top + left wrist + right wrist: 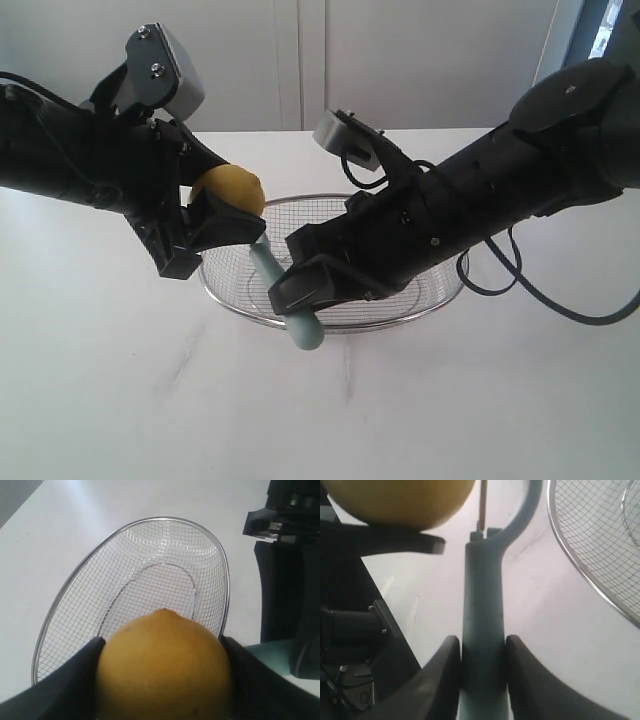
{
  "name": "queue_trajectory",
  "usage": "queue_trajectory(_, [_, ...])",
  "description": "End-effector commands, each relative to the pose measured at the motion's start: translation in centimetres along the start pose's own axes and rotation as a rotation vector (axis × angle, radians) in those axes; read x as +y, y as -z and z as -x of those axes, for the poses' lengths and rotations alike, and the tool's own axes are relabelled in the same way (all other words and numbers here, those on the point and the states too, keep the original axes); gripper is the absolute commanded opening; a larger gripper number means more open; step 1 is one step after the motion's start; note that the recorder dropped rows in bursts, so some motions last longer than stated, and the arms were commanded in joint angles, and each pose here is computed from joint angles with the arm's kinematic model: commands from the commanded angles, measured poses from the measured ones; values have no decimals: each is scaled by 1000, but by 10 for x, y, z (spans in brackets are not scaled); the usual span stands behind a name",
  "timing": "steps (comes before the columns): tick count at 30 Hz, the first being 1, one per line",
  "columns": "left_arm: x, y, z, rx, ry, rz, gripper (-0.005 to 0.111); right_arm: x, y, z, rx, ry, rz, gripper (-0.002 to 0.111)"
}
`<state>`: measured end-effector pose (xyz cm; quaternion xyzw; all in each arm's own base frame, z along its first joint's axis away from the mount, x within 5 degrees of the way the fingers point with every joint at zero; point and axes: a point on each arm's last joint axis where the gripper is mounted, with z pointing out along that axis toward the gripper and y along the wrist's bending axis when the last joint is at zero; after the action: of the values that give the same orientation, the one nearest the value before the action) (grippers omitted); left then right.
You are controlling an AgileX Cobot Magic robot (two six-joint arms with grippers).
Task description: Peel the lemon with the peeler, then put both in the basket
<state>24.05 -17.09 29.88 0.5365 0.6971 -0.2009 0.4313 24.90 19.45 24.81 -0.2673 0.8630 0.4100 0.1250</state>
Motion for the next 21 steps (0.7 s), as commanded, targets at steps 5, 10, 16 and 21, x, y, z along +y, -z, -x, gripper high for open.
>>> queue_trajectory(5, [-3, 0, 3, -18, 19, -17, 0, 2, 5, 2, -21, 12, -19, 0])
queue_trajectory(10, [-3, 0, 3, -17, 19, -18, 0, 2, 5, 2, -23, 12, -21, 0])
queue_trajectory(16, [-3, 0, 3, -17, 19, -18, 0, 2, 5, 2, -24, 6, -21, 0])
queue_trajectory(21, [-3, 0, 3, -17, 19, -18, 0, 3, 7, 5, -24, 12, -30, 0])
